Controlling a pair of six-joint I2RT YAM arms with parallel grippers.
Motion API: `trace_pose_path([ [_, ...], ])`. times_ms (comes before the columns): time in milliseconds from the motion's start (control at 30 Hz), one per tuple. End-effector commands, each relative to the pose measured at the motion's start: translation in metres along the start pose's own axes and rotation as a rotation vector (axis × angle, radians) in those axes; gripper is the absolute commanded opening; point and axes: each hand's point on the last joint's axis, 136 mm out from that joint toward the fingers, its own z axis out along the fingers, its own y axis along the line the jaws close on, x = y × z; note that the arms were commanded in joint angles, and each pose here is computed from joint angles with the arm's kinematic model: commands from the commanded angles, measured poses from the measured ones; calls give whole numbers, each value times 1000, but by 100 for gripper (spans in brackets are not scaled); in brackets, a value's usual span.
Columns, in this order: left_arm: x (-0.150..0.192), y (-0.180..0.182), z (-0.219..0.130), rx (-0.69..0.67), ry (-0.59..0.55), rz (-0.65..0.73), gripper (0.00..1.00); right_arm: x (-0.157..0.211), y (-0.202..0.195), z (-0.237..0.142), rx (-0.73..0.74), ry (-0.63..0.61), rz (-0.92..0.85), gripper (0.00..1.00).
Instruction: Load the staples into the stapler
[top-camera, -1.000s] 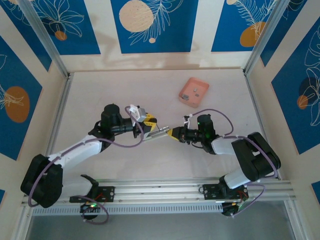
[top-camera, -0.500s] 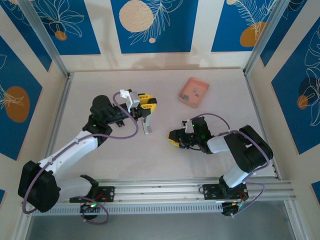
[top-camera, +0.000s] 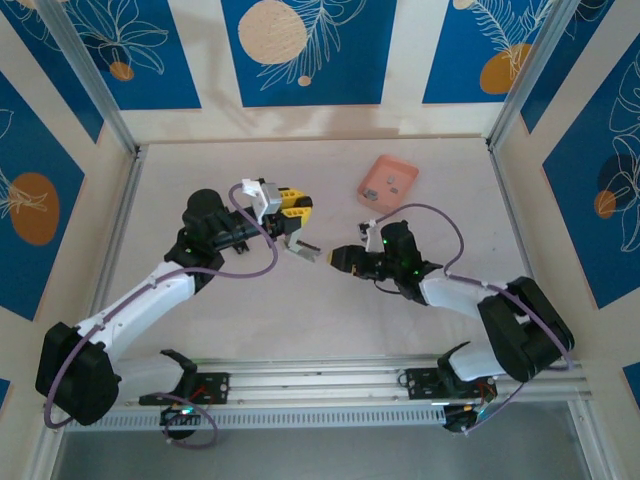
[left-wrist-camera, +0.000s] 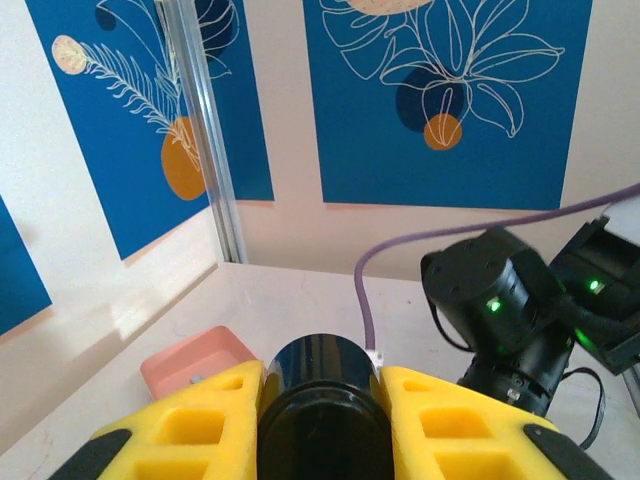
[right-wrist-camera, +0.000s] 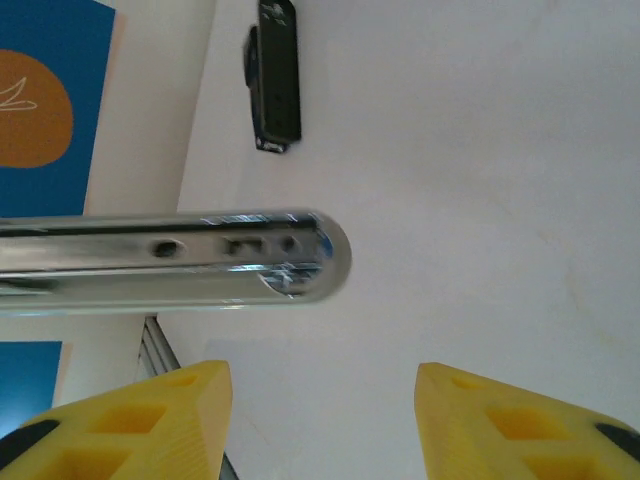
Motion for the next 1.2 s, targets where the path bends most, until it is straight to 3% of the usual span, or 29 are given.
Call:
trace_pose_path([
  [0, -38, 3, -5, -20, -84, 87, 1, -3, 3, -8, 60, -6, -129, 52],
  [100, -38, 1, -5, -5, -84, 88, 1, -5, 17, -16, 36, -31, -275, 58],
  [333, -43, -7, -3, 56, -114, 64, 1, -9, 75, -29, -107, -124, -925, 74],
  [533, -48, -18, -2, 132, -146, 52, 1, -11, 107, -20, -247, -92, -1197, 74],
  [800, -56, -25, -4, 174, -182, 50, 2, -4, 132, -4, -433, -41, -1287, 71],
  [1167, -59, -31, -4, 213, -205, 36, 2, -9, 152, 2, -589, -37, -1260, 48],
])
